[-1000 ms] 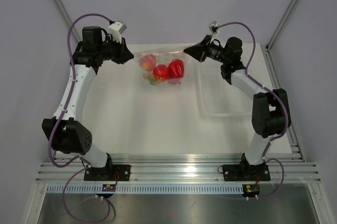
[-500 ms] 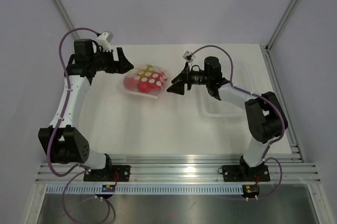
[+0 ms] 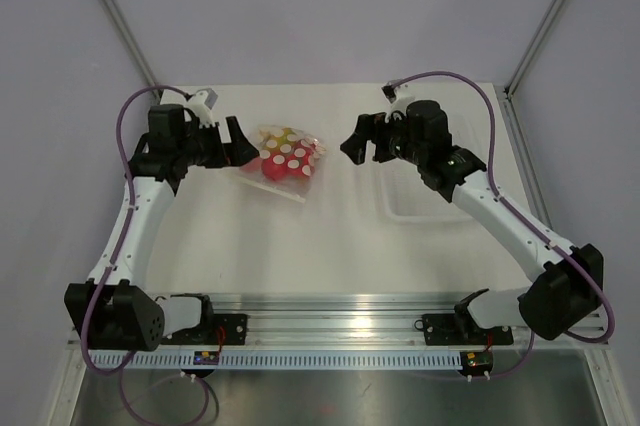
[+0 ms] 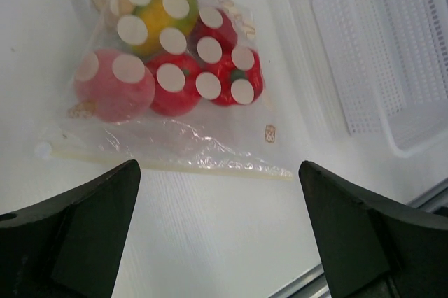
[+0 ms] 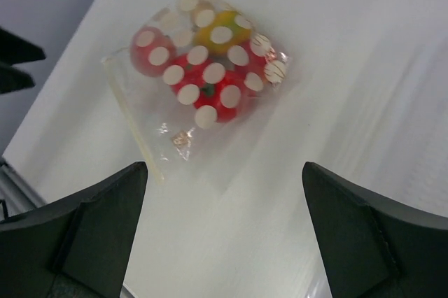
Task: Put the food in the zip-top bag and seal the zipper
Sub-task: Reset both arms
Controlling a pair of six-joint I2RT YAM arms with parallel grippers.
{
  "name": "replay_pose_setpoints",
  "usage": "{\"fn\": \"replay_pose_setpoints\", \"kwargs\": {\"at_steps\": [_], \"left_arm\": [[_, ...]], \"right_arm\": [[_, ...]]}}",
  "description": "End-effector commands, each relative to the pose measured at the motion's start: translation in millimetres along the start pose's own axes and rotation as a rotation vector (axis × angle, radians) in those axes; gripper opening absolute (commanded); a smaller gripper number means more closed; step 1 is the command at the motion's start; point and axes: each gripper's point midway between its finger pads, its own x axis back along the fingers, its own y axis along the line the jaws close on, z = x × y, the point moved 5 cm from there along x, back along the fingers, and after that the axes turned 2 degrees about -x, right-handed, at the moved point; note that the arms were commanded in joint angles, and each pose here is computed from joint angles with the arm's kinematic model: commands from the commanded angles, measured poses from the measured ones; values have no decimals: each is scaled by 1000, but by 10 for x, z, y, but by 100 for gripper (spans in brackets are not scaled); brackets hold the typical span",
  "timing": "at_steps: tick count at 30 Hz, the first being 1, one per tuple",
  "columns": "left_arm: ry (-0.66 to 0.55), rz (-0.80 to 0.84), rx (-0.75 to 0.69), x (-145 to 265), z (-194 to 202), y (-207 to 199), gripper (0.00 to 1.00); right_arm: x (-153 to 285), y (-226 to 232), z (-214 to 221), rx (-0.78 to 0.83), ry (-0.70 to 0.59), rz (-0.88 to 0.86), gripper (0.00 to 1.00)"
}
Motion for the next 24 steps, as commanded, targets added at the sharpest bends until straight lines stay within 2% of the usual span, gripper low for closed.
{"fn": "replay_pose_setpoints", "kwargs": {"at_steps": [1,3,7,11,15,18,24], "left_arm": [[-71,2,-52,117,71,-192,99],[-96,-48,-87,187,122,-224,99],[-117,-55,-94,356,318,-258,99],[-142,-51,-99,492,384,-306,99],[-205,-55,-95,638,435,-344,99],[-276,-50,-96,743,413,-391,99],[-293,-17,-96,784,414,-448,99]], "right_arm": [[228,-337,85,-98,33,334,99],[369,-436,161,-78,45,418,99],[759,-843,200,-46,-6,800,99],[1012,-1024,343,-13,10,981,99],[1169,-1088,444,-25,6,1064,100],[1227,-1101,526,-36,-9,1064,100],[1302,-1070,562,-68,-61,1032,100]]}}
